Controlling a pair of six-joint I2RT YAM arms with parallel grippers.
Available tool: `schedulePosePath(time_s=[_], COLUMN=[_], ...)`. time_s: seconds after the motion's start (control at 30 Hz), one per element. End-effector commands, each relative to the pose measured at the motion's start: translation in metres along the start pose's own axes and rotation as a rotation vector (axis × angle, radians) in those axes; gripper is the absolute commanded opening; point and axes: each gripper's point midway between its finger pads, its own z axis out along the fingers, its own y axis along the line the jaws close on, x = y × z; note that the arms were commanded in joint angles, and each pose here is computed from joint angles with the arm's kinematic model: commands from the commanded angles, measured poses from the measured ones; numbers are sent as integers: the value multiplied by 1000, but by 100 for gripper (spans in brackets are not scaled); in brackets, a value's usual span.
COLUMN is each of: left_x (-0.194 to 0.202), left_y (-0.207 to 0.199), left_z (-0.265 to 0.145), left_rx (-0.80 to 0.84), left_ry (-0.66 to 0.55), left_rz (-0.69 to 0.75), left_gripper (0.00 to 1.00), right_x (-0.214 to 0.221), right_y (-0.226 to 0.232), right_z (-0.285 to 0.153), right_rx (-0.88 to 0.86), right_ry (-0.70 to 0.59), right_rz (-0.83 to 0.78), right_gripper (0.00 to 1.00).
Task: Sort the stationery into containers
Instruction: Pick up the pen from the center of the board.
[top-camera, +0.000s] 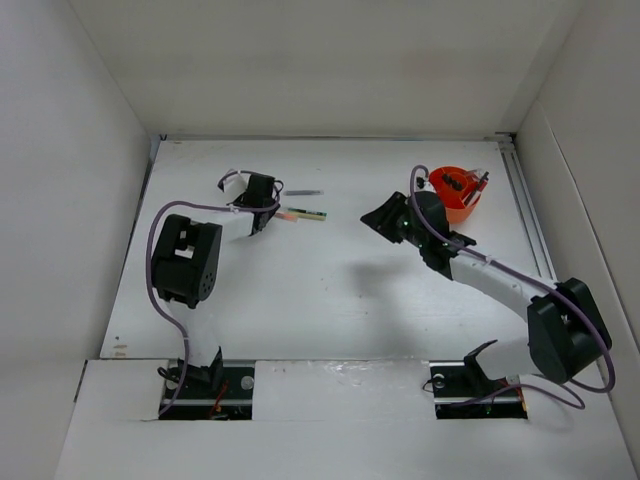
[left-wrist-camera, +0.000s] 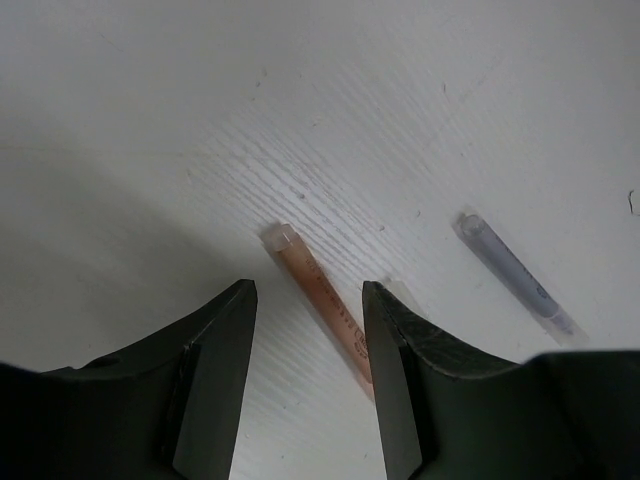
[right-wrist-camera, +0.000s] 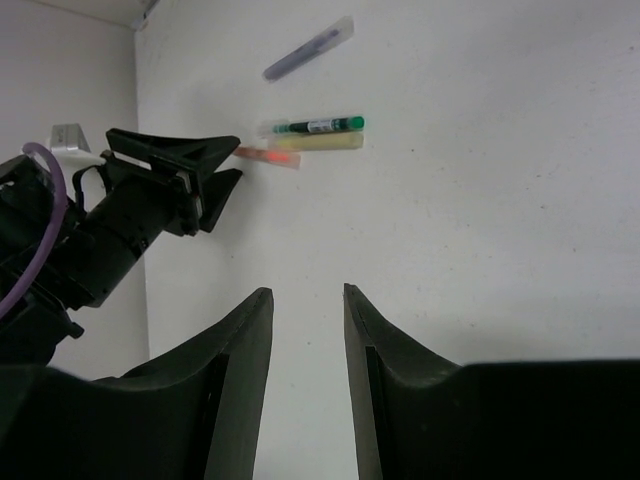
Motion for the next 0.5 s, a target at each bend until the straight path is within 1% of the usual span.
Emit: schedulePosePath(time_s=[0.0, 0.17, 0.23, 0.27, 0.3, 0.4, 0.47], left_x=[-3, -5, -4, -4, -4, -5, -3], left_y=[-11, -19, -22, -21, -21, -17, -9], left_z=[1, 5, 7, 7, 7, 8, 9], left_rx=[8, 4, 9, 9, 9, -8, -45], left_ry=[-3, 10, 23, 23, 23, 13, 23], left_rz=[9, 57, 92, 102, 102, 126, 153], left_gripper=[44, 44, 41, 32, 30, 27, 27], right_x=[-6, -4, -4, -4, -6, -6, -10], right_y=[22, 25, 25, 25, 24, 24, 25], right_z=[6, 7, 7, 7, 7, 7, 5], right_rx=[-65, -70, -70, -70, -70, -70, -78], right_ry=[-14, -7, -7, -7, -7, -7, -11], right_rz=[-24, -27, -27, -27, -24, -24, -21], right_gripper=[40, 40, 40, 40, 40, 40, 40])
